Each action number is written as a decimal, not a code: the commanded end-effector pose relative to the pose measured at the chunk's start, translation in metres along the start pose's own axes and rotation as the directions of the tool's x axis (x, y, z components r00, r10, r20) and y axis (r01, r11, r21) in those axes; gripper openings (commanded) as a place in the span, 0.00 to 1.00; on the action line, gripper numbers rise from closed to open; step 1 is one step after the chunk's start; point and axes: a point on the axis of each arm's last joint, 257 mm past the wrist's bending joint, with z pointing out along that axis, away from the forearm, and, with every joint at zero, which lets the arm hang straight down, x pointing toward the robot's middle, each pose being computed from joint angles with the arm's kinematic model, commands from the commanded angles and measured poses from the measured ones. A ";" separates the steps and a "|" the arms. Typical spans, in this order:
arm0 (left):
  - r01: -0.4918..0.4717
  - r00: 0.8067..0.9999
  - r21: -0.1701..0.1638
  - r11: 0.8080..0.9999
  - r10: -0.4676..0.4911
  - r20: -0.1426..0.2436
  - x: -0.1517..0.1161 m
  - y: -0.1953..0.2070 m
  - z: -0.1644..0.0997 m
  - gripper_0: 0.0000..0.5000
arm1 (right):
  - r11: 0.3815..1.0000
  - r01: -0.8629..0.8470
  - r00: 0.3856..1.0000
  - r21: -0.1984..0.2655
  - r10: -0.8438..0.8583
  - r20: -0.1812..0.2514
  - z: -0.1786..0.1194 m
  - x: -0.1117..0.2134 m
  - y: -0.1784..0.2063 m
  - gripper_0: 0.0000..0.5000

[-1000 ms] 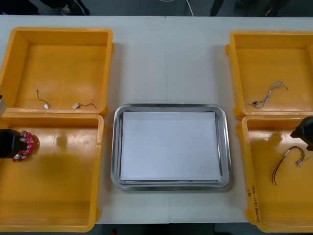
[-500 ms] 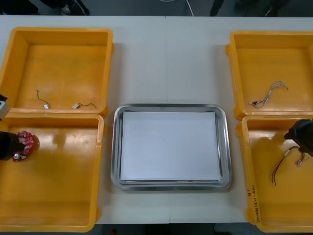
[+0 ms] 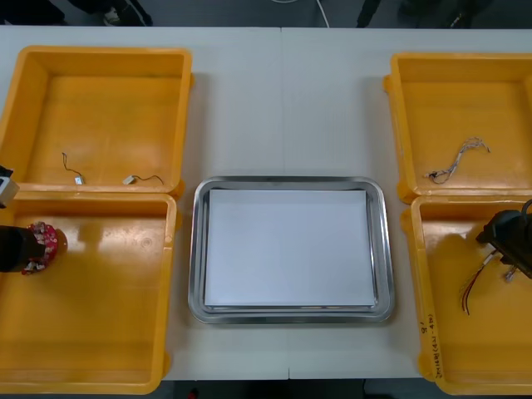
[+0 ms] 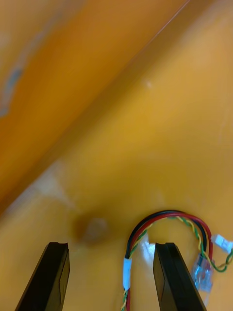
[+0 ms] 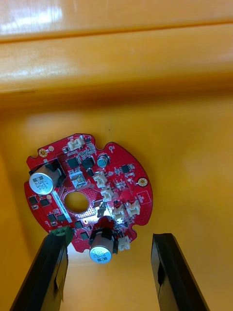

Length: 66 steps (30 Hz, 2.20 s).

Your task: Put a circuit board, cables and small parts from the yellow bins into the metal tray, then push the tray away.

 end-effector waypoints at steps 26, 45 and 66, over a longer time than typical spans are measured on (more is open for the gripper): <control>-0.049 0.997 -0.040 0.998 0.046 -0.065 0.037 0.016 0.019 1.00 | 0.996 -0.088 0.996 -0.019 0.087 -0.032 0.019 0.027 -0.002 1.00; -0.055 0.997 -0.027 0.998 0.054 -0.057 0.038 0.016 0.025 0.96 | 0.994 -0.102 0.994 -0.031 0.100 -0.048 0.022 0.035 0.003 0.54; -0.065 0.996 0.001 0.998 0.065 -0.058 0.035 0.006 0.020 0.00 | 0.997 -0.055 0.998 -0.050 0.057 0.029 -0.008 0.006 0.008 0.00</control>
